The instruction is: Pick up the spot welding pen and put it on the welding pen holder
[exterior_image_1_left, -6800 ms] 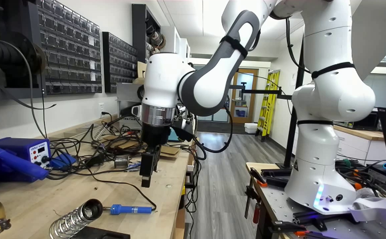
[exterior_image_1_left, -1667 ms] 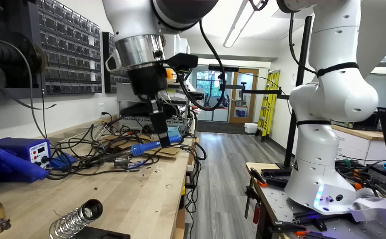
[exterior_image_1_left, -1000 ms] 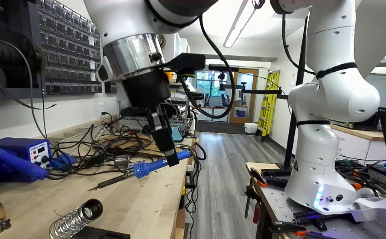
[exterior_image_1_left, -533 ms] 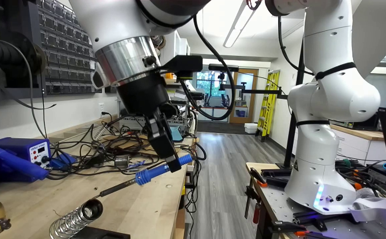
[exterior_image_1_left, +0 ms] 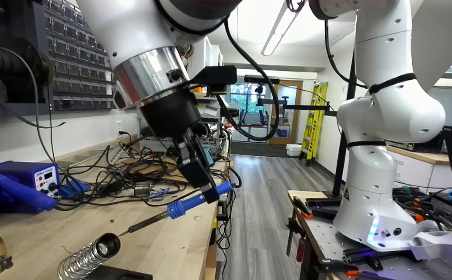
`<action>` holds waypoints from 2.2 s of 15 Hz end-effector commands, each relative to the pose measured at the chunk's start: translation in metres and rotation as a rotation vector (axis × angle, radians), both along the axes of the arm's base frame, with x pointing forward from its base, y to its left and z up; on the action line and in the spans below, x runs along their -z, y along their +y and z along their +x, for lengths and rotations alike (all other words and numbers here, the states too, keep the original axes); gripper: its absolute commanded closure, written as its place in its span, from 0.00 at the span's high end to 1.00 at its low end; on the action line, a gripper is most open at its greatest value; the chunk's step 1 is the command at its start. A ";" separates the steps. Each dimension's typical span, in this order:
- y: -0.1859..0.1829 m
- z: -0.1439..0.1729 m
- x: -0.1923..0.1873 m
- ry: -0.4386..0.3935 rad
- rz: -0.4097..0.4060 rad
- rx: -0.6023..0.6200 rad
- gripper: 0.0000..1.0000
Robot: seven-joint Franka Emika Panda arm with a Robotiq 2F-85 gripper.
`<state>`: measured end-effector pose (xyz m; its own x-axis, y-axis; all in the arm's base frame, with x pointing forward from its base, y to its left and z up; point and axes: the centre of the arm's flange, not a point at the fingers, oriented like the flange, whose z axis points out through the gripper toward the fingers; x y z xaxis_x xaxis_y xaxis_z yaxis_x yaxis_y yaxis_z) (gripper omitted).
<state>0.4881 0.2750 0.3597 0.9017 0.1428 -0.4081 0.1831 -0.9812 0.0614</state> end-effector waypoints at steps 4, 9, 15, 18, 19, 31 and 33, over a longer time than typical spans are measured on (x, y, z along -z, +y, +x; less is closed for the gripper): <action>0.003 0.019 0.015 0.059 -0.009 0.054 0.05; 0.003 0.047 0.030 0.069 -0.020 0.059 0.05; 0.006 0.067 0.030 0.088 -0.041 0.055 0.05; 0.009 0.075 0.027 0.099 -0.064 0.046 0.05; 0.011 0.077 0.025 0.102 -0.074 0.040 0.05; 0.025 0.100 0.040 0.131 -0.107 0.011 0.05; 0.025 0.106 0.051 0.136 -0.111 0.013 0.05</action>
